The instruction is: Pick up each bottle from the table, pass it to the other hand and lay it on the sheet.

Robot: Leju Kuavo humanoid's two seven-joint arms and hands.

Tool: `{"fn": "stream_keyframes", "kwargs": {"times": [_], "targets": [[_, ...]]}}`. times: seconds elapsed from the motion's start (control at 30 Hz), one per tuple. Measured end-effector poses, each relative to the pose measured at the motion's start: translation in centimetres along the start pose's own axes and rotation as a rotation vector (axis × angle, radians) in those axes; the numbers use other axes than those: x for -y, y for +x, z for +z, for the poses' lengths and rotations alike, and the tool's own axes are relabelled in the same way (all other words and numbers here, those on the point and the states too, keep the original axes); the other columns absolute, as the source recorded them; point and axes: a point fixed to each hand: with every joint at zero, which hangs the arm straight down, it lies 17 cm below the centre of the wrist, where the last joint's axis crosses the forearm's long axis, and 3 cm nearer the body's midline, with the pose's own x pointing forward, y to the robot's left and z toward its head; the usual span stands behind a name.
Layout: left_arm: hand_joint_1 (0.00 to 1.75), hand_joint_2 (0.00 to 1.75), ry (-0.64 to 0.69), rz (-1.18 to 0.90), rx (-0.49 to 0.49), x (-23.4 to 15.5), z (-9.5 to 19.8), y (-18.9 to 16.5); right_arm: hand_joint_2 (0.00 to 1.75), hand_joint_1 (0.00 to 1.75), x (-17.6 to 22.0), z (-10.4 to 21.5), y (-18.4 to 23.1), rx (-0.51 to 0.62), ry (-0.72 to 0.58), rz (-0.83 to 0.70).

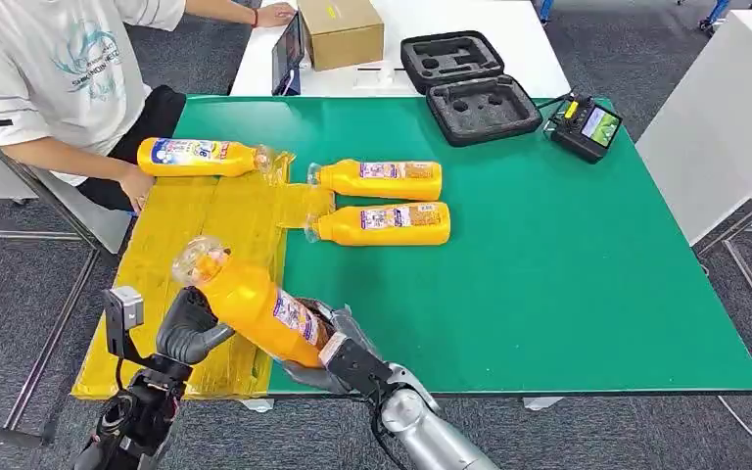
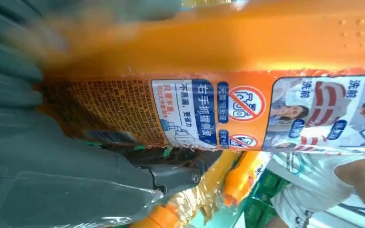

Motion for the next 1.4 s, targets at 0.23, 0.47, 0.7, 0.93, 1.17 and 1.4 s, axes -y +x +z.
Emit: {"fn": "stream_keyframes", "kwargs": {"times": [0.23,0.47,0.7,0.93,1.17,1.4], "targets": [[0.00,1.75,0.000,0.001,-0.008,-0.1,0.1,-0.3,1.75,1.75,-0.4,0.3,-0.5,-0.015,0.011,0.001],[0.00,1.75,0.001,-0.002,-0.012,-0.3,0.2,-0.3,1.75,1.75,-0.5,0.5,-0.8,-0.024,0.014,0.001],[0.00,1.75,0.000,-0.004,-0.013,-0.4,0.2,-0.3,1.75,1.75,-0.5,0.5,-0.9,-0.027,0.015,0.001],[0.00,1.75,0.000,-0.005,-0.012,-0.5,0.2,-0.3,1.75,1.75,-0.1,0.5,-1.1,-0.034,-0.008,-0.005],[0.00,1.75,-0.019,0.005,-0.002,0.2,0.2,0.2,1.75,1.75,2.5,0.3,-1.4,-0.049,-0.125,-0.009],[0.00,1.75,-0.046,0.009,0.006,1.3,0.0,0.6,1.75,1.75,6.8,-0.5,-1.1,-0.036,-0.246,0.026]]}}
